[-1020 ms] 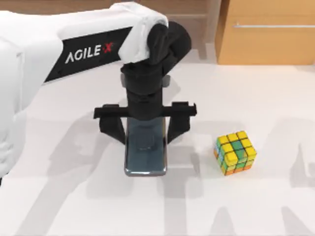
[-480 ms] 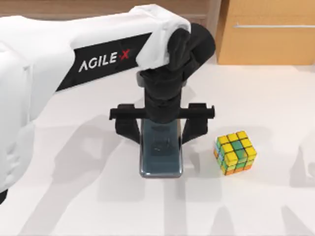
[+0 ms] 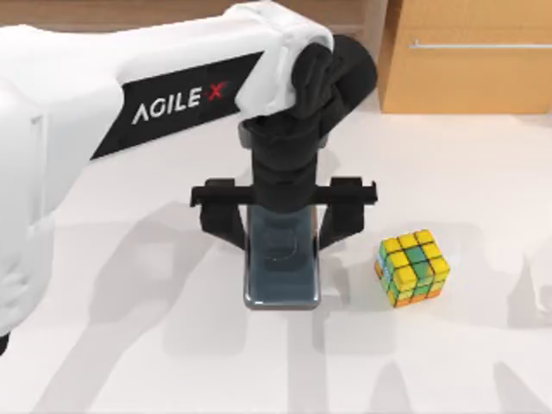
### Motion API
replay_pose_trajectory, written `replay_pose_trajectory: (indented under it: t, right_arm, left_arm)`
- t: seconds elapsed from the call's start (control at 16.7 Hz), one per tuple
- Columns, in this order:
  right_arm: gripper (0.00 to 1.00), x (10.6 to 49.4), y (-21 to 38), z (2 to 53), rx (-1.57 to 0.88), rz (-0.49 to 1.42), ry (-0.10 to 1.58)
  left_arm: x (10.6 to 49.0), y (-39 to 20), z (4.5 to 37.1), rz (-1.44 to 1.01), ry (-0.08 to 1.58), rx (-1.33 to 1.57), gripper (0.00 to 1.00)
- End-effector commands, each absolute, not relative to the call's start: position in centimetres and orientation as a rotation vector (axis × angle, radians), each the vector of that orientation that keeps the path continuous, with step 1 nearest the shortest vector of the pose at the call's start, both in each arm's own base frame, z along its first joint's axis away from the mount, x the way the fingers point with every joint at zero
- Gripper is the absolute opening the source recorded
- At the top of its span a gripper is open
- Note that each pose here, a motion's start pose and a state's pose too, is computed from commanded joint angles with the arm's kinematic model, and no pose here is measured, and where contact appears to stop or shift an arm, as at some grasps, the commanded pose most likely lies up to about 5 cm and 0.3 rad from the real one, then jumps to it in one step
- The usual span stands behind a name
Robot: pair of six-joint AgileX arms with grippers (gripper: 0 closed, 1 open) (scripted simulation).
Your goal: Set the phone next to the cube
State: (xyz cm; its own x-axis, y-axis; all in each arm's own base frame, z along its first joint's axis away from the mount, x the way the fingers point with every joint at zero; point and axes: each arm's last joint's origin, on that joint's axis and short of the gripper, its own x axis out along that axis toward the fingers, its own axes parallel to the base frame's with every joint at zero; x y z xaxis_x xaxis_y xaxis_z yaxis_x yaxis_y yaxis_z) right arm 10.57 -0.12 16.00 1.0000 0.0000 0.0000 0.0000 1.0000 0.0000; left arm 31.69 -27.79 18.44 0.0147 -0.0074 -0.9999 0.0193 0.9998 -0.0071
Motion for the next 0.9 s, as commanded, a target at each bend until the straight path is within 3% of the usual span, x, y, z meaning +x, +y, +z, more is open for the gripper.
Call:
replay_pose_trajectory:
  t: [0.9]
  right_arm:
    - [1.0,10.6,-0.1,16.0,0.0,0.0,0.0]
  left_arm:
    - [30.8,-26.8,24.7,-0.12,1.466,-0.047,0.0]
